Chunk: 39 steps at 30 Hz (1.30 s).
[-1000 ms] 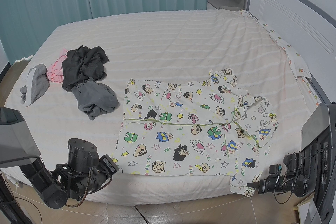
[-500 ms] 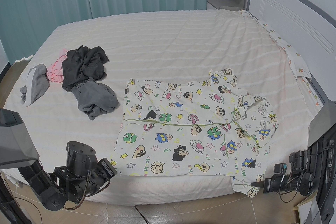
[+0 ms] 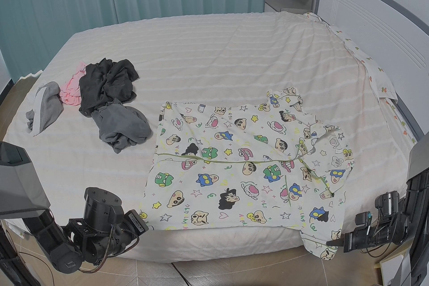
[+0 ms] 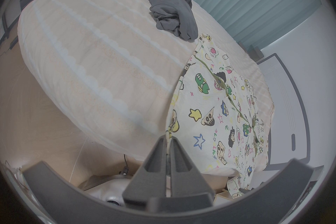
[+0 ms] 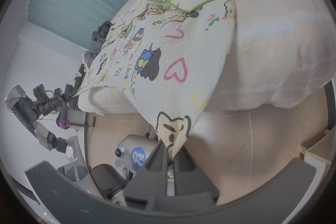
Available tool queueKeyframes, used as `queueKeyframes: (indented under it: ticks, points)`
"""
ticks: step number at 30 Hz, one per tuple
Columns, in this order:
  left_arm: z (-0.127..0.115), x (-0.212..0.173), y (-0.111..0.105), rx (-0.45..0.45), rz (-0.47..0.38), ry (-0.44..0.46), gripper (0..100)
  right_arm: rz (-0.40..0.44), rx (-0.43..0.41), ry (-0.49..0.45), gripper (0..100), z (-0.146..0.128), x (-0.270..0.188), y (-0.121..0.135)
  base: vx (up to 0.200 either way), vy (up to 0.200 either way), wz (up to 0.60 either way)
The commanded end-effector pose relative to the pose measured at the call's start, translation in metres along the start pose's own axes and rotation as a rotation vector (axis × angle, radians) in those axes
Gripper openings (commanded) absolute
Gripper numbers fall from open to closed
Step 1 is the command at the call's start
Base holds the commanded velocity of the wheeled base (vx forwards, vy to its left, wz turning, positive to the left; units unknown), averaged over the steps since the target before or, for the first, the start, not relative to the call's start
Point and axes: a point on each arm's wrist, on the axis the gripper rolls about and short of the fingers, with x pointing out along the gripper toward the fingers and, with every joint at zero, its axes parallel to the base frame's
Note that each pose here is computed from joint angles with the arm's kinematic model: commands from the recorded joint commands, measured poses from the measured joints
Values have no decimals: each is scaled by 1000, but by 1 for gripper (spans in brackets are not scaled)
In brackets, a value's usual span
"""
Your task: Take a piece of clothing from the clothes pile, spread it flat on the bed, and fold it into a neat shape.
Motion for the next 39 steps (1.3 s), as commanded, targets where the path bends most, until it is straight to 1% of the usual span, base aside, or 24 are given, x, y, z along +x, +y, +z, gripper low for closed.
queueKeyframes:
  ticks: [1, 5, 10, 13, 16, 21, 30, 35, 37, 38, 39]
  points:
    - [-5, -1, 3, 15, 13, 20, 0, 16, -4, 2, 0, -3, -12, 3, 0, 0, 0]
    - [-7, -2, 4, 20, 18, 25, 0, 22, 5, 1, 0, -3, -16, 4, 0, 0, 0]
    - [-10, -4, 9, 27, 35, 40, 0, 23, 7, 26, 0, -6, -23, 9, 0, 0, 0]
    - [-11, -6, 12, 28, 46, 46, 0, 19, 26, 44, 0, -8, -28, 9, 0, 0, 0]
    - [-14, -8, 16, 33, 59, 57, 0, 20, 42, 82, 0, -13, -30, 11, 0, 0, 0]
    - [-19, -13, 21, 49, 75, 82, 0, 21, 59, 104, 0, -16, -36, 15, 0, 0, 0]
    - [-27, -18, 27, 70, 94, 113, 0, 23, 63, 136, 0, -21, -47, 23, 0, 0, 0]
    - [-28, -20, 29, 72, 102, 117, 0, 25, 57, 133, 0, -22, -49, 25, 0, 0, 0]
    - [-26, -20, 27, 70, 89, 110, 0, 49, 36, 97, 0, -18, -52, 27, 0, 0, 0]
    - [-26, -20, 26, 69, 86, 108, 0, 53, 34, 94, 0, -18, -52, 27, 0, 0, 0]
    - [-25, -18, 24, 69, 75, 100, 0, 71, 18, 65, 0, -16, -55, 29, 0, 0, 0]
